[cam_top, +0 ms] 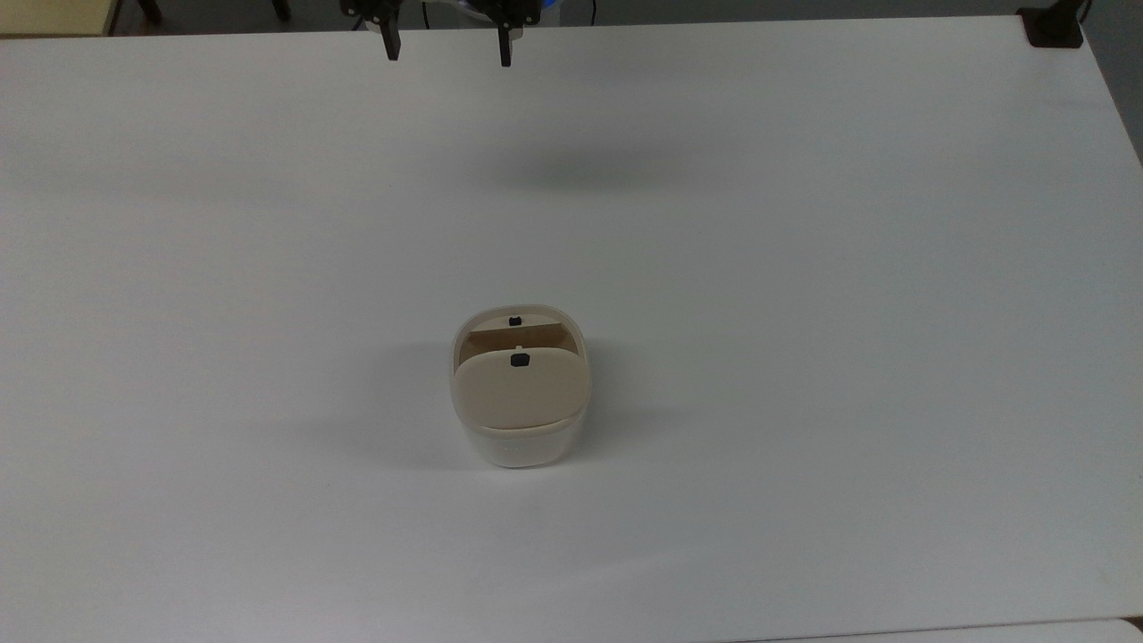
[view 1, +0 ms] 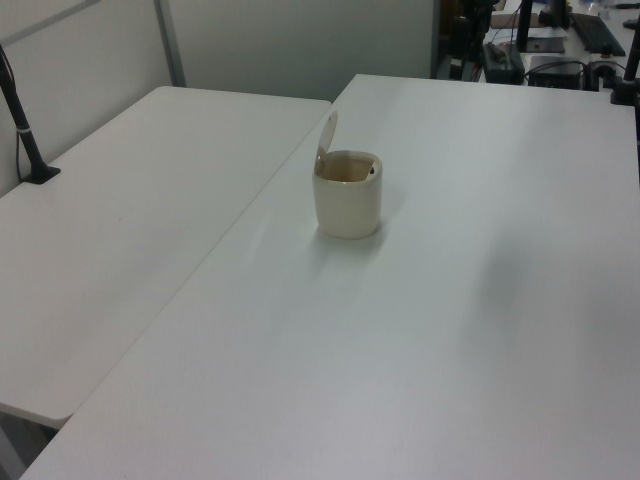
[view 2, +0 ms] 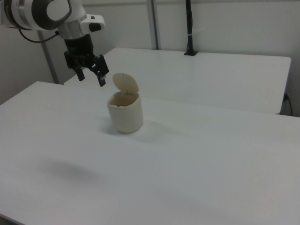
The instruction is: Close the trash bin
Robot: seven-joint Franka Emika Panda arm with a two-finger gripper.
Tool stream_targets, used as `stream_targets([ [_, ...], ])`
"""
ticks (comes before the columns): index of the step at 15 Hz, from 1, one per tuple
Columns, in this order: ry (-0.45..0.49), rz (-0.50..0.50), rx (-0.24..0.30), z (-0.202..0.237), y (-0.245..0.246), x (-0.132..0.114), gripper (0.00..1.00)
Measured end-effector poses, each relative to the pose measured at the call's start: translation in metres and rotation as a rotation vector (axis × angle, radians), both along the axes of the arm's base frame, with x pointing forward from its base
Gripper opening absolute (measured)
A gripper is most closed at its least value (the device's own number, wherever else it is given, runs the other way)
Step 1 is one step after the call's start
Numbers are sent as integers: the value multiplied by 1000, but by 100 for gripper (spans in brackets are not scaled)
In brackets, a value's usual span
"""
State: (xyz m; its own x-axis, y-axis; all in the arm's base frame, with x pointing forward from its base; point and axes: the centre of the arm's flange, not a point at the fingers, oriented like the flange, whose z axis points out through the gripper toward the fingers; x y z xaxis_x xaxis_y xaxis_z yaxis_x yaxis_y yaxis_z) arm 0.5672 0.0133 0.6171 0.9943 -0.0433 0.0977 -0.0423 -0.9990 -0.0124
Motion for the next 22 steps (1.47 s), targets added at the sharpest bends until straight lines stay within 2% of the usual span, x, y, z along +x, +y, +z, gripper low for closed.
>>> stream_targets([
  [22,15,9,-1,-7,2,1,100],
])
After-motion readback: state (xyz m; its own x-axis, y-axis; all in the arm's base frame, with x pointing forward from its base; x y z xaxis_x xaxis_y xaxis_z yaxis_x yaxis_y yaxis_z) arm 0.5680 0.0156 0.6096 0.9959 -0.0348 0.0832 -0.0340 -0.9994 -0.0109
